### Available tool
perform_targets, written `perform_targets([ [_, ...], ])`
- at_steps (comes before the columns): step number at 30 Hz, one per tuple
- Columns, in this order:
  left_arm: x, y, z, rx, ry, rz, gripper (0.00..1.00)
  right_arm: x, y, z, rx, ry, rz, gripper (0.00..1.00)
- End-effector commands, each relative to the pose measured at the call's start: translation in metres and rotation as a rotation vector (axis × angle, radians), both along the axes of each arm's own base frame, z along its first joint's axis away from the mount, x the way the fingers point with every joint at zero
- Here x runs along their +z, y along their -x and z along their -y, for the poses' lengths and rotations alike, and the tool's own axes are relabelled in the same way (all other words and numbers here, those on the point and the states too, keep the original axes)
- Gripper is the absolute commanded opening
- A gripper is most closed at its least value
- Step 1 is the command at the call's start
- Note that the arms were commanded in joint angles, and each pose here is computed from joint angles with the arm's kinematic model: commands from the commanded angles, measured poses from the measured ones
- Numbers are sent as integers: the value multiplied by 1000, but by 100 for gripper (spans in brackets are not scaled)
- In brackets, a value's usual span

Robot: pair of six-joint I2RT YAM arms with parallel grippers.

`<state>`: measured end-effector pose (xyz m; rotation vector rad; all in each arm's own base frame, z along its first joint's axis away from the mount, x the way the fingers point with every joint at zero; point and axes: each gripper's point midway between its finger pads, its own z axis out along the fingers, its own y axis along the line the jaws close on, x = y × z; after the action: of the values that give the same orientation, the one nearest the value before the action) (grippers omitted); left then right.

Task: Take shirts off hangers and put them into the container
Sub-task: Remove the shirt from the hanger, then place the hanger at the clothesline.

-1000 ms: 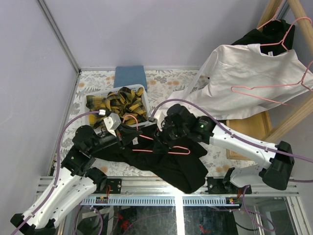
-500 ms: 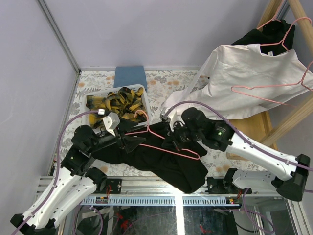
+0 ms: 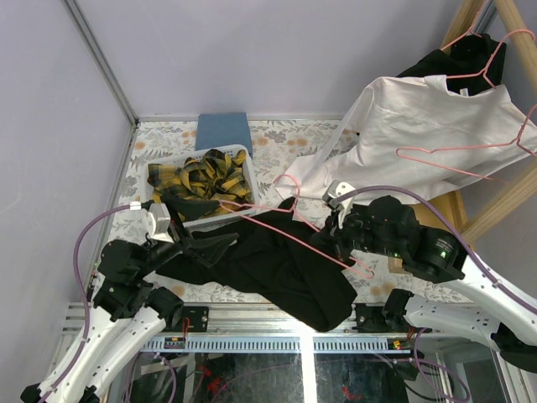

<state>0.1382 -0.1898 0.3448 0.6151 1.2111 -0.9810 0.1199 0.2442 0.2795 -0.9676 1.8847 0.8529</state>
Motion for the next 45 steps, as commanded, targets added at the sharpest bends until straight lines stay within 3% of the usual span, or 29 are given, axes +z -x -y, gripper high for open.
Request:
perform_targets([
  [1,8,-13,-7,70,78,-49,100,18,-26,20,-166,20,87,0],
  [6,-6,-33,-1,100,131,-239,100,27,-76,50,-600,-102,97,0],
  [9,-13,-35,14,30,131,-310,100,31,-91,52,-756,-192,45,0],
  [12,-17,-26,33,-97,112,-295,100,30,-107,52,-912,-257,-10,0],
  [18,-27,-26,52,-22,90,-246,100,23,-135,53,-1152,-248,-37,0],
  [23,-48,-23,85,98,-36,-209,100,29,-152,35,-1217,-269,-54,0],
  [29,-52,-11,109,276,-140,-41,100,27,-162,26,-1284,-281,-75,0],
  [32,-47,-6,115,332,-137,53,100,19,-165,24,-1322,-255,-90,0],
  [37,-40,-11,123,382,-81,91,100,14,-163,25,-1345,-267,-118,0],
  [45,-42,-18,135,442,-69,137,76,16,-159,25,-1319,-321,-139,0],
])
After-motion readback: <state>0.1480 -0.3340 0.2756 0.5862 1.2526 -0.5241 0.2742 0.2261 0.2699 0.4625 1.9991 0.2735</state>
